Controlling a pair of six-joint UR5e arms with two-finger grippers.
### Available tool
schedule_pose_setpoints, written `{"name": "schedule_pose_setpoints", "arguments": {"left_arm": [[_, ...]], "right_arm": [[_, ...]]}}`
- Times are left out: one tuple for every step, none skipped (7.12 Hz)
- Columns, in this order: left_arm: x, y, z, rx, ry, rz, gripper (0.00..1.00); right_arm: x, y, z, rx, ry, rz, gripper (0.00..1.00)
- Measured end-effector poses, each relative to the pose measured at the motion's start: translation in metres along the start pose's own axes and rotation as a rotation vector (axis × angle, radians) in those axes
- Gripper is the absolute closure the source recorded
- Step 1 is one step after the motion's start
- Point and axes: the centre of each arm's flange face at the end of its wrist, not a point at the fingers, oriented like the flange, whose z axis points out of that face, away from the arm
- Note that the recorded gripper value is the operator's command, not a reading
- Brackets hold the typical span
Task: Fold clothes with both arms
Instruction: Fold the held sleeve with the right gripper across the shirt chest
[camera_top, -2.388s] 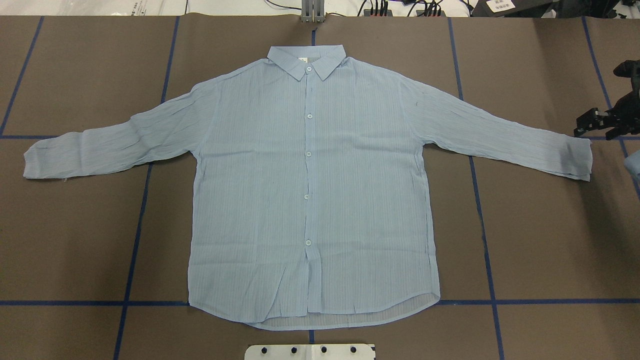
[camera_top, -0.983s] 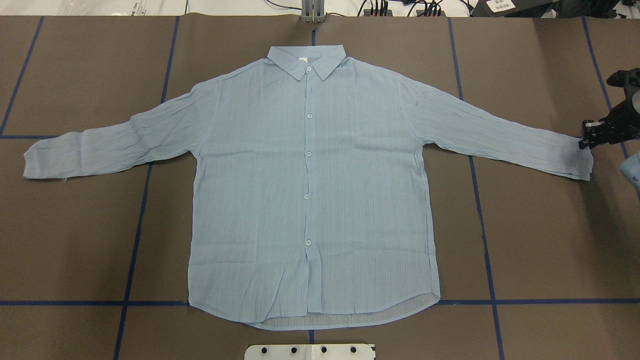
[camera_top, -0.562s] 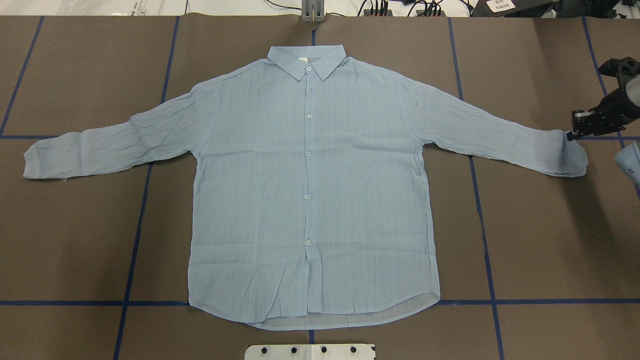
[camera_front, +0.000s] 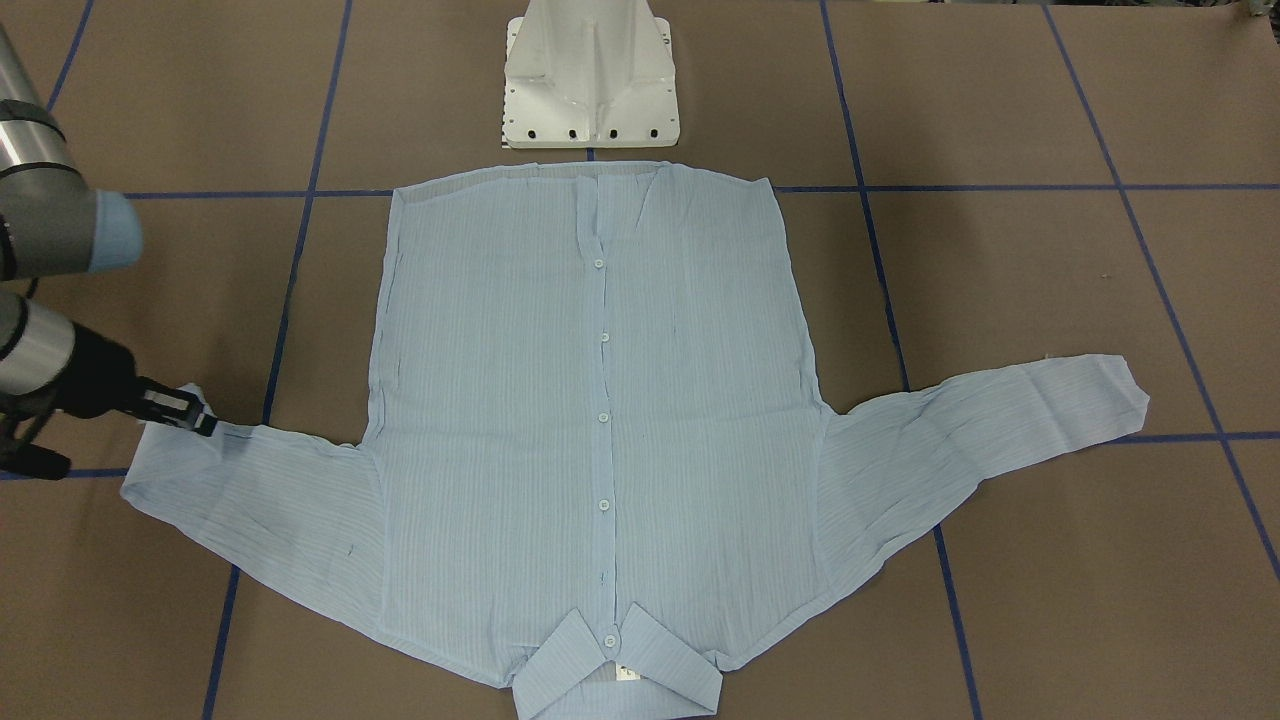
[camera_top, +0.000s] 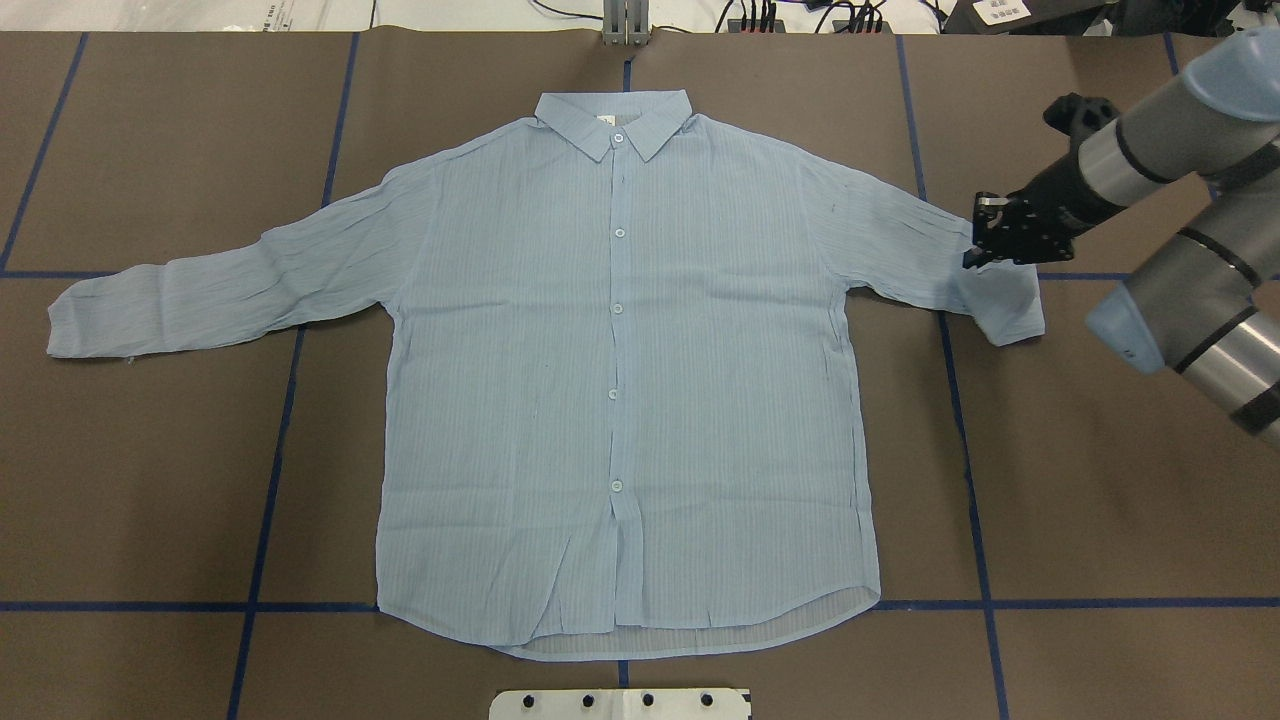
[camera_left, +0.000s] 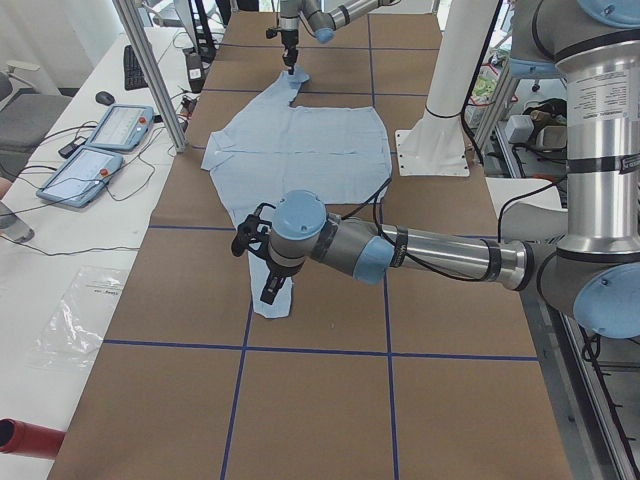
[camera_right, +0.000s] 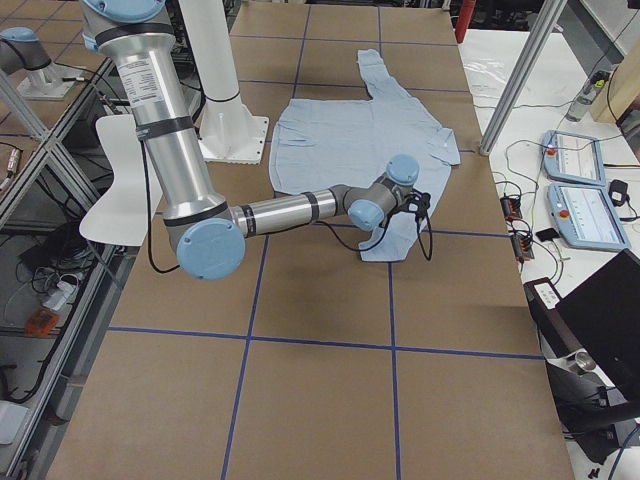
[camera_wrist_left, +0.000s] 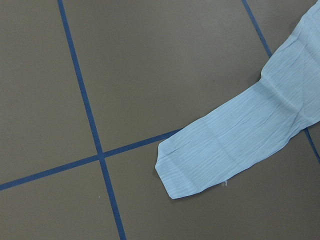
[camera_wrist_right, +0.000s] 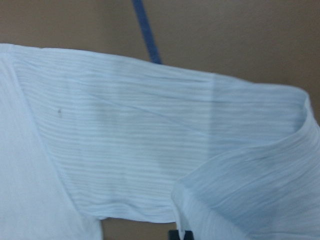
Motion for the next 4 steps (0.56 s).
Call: {"name": "schedule_pose_setpoints", "arguments": {"left_arm": [[0.001, -0.001, 0.0, 0.002, 0.005, 0.006, 0.0], [0.002, -0.001, 0.001, 0.002, 0.008, 0.007, 0.0], [0.003, -0.002, 0.002, 0.001, 0.012, 0.008, 0.0], [0.004, -0.003, 0.003, 0.003, 0.019, 0.016, 0.0]], "right_arm": [[-0.056, 0.017, 0.017, 0.02, -0.015, 0.062, 1.0], [-0.115, 0.026, 0.032, 0.047, -0.038, 0.122, 1.0], [-0.178, 0.034, 0.047, 0.073, -0.06, 0.167, 1.0], [-0.248, 0.047, 0.068, 0.109, -0.076, 0.204, 1.0]]}}
